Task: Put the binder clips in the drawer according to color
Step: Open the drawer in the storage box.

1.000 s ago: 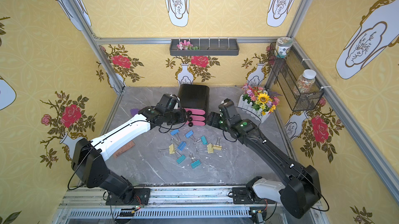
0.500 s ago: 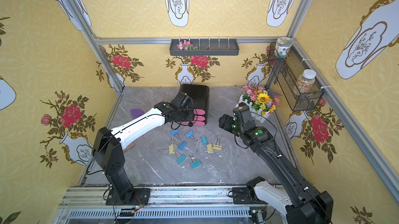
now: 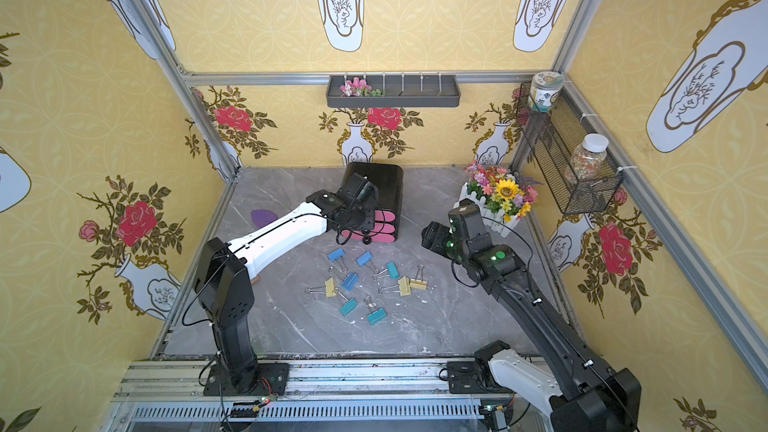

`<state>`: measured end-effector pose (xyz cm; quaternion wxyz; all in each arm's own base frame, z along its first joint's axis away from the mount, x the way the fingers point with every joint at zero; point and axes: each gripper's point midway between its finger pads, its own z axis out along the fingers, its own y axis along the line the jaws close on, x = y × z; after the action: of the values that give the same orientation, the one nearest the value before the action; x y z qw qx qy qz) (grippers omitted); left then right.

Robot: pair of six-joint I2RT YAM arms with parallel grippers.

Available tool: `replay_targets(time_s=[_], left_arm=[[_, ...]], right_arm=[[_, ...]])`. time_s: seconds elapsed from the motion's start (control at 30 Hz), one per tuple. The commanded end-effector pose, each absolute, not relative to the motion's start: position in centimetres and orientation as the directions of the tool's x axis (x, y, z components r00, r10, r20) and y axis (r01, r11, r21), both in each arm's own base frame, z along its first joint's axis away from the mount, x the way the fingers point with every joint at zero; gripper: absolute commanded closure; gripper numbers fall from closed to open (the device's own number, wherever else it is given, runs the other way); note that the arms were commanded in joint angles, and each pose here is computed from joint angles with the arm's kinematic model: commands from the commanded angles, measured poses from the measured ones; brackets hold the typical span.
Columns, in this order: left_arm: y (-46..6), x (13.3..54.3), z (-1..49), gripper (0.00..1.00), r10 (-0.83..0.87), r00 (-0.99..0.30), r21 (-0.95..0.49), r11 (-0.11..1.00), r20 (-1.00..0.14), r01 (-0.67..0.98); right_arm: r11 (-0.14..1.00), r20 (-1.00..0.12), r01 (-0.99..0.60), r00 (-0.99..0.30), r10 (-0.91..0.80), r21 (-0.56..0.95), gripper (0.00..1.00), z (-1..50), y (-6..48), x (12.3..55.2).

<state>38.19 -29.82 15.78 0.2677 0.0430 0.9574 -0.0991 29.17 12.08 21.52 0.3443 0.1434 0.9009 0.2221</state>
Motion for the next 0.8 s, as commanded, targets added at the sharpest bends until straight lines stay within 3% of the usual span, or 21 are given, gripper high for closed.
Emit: replay_targets(time_s=[0.0, 0.77], left_arm=[[-29.6, 38.4, 15.3, 0.54, 0.046, -0.852, -0.138, 0.981, -0.521, 0.138], [-30.0, 37.5, 15.7, 0.75, 0.059, -0.852, -0.133, 0.980, -0.520, 0.148]], right_arm=[[0.862, -0.563, 0.108, -0.715, 0.414, 0.496, 0.20, 21.5, 11.9, 29.2], [0.860, -0.550, 0.112, -0.726, 0.413, 0.498, 0.20, 20.6, 12.0, 29.0]])
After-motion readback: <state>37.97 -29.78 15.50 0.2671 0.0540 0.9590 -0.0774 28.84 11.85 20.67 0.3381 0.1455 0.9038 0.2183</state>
